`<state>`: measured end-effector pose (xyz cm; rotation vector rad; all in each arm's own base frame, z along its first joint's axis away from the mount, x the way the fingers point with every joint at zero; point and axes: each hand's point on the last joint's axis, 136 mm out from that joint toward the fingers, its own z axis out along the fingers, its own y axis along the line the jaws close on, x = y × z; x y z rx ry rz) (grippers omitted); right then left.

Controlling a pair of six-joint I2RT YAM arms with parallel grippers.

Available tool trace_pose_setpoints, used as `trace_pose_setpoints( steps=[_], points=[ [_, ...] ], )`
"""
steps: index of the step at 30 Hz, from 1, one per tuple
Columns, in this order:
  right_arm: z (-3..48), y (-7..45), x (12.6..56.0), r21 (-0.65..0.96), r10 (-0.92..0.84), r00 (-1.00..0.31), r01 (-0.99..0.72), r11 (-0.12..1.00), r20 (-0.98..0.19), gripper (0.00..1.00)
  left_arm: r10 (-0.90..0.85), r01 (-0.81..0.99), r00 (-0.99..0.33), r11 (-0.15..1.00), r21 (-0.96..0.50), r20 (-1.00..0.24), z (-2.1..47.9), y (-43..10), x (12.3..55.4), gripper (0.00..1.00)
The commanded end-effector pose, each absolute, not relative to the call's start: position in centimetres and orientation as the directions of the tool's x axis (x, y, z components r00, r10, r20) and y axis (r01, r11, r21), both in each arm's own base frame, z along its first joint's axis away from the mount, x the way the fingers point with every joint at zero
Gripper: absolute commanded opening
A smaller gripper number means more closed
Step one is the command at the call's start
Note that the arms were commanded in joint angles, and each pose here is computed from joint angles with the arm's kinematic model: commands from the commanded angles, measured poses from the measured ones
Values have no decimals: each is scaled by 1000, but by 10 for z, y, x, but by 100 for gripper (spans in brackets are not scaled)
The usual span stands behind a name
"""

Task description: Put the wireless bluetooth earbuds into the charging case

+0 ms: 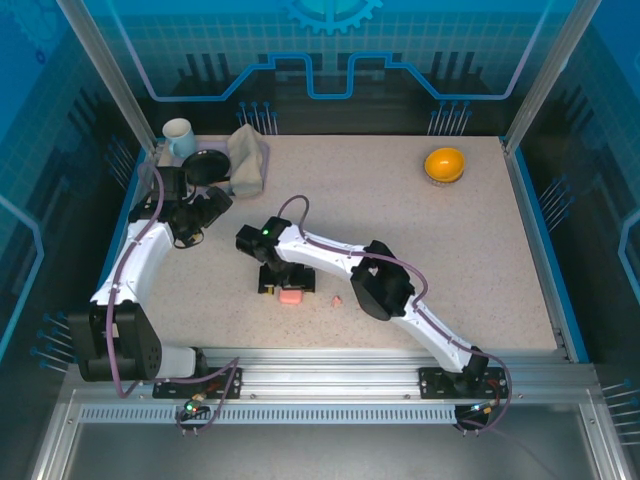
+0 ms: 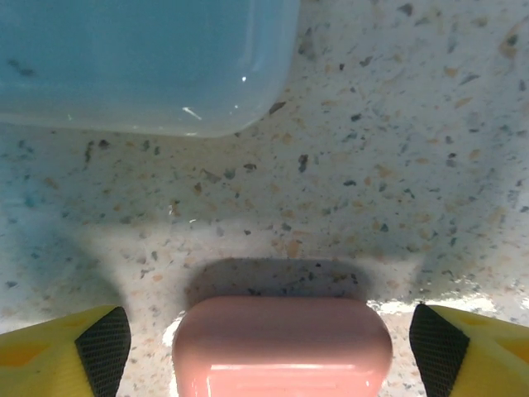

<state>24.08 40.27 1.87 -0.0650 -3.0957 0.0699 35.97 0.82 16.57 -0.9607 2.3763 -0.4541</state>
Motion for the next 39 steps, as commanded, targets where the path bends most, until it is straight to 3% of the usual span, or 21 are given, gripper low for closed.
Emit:
trace_pose_setpoints(
  steps=[1,14,33,39],
  points=[
    [13,407,235,-50,60,-996,57,997,65,89,-728,-537,-586,678,-501,-357,169,13,361,99],
    [9,402,225,-85,81,-994,74,994,77,80,-730,-537,-586,675,-507,-352,168,11,360,99],
    [8,397,205,-116,146,-980,131,985,135,82,-734,-540,-585,670,-509,-346,166,11,358,99],
    [11,395,205,-114,152,-980,138,984,127,73,-736,-539,-584,668,-513,-344,167,10,359,99]
  ],
)
